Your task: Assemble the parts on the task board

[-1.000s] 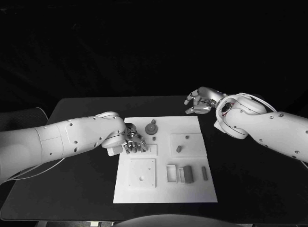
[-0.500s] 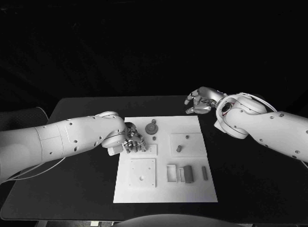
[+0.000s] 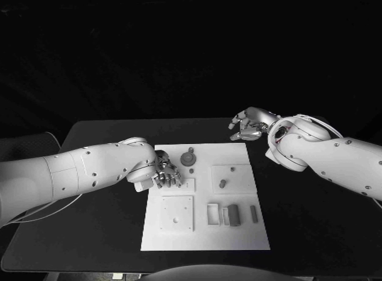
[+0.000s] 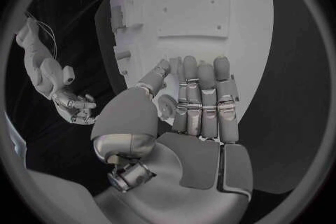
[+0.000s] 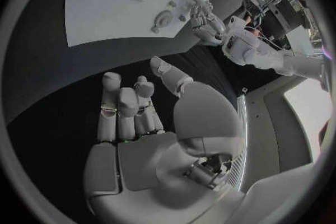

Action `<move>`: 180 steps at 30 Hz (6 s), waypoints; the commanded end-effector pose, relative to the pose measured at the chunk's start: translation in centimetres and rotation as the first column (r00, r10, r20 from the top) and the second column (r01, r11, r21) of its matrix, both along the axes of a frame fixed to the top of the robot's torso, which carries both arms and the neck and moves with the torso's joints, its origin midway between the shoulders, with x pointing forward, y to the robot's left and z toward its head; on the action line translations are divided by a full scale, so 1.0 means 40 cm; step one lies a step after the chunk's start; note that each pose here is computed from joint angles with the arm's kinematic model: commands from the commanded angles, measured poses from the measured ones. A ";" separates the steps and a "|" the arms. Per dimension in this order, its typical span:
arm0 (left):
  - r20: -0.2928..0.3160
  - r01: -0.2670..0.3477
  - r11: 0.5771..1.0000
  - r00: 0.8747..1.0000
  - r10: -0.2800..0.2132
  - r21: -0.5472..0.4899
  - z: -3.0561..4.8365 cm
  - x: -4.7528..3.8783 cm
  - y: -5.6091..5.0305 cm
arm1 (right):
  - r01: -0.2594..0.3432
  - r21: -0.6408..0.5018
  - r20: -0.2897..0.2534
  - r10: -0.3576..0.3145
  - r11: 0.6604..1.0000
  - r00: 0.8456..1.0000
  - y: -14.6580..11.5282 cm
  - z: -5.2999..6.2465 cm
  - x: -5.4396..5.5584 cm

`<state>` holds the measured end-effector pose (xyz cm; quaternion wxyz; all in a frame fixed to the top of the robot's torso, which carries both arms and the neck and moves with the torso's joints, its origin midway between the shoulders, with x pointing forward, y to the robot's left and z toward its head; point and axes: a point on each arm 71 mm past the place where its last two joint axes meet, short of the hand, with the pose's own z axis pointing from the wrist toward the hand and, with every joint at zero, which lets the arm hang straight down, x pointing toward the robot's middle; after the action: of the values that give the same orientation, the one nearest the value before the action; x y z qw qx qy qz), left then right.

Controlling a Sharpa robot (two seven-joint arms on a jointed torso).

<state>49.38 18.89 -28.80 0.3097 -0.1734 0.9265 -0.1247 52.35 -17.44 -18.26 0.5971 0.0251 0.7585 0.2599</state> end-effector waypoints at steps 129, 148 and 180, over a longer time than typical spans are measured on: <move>0.064 0.020 0.998 0.998 -0.024 0.051 0.009 -0.002 -0.028 | -0.012 -0.013 -0.015 0.012 1.000 1.000 -0.003 -0.004 -0.001; 0.082 0.022 0.997 0.996 -0.028 0.074 0.011 0.001 -0.028 | -0.014 -0.012 -0.016 0.014 1.000 1.000 -0.002 -0.003 -0.003; 0.057 0.054 0.995 0.997 -0.059 0.088 0.008 -0.006 -0.033 | -0.033 -0.032 -0.006 0.032 0.999 0.999 0.002 -0.001 -0.009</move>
<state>49.27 17.75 -28.46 0.3460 -0.1390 0.9225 -0.0996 52.05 -17.43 -18.27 0.5931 0.0132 0.7625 0.2582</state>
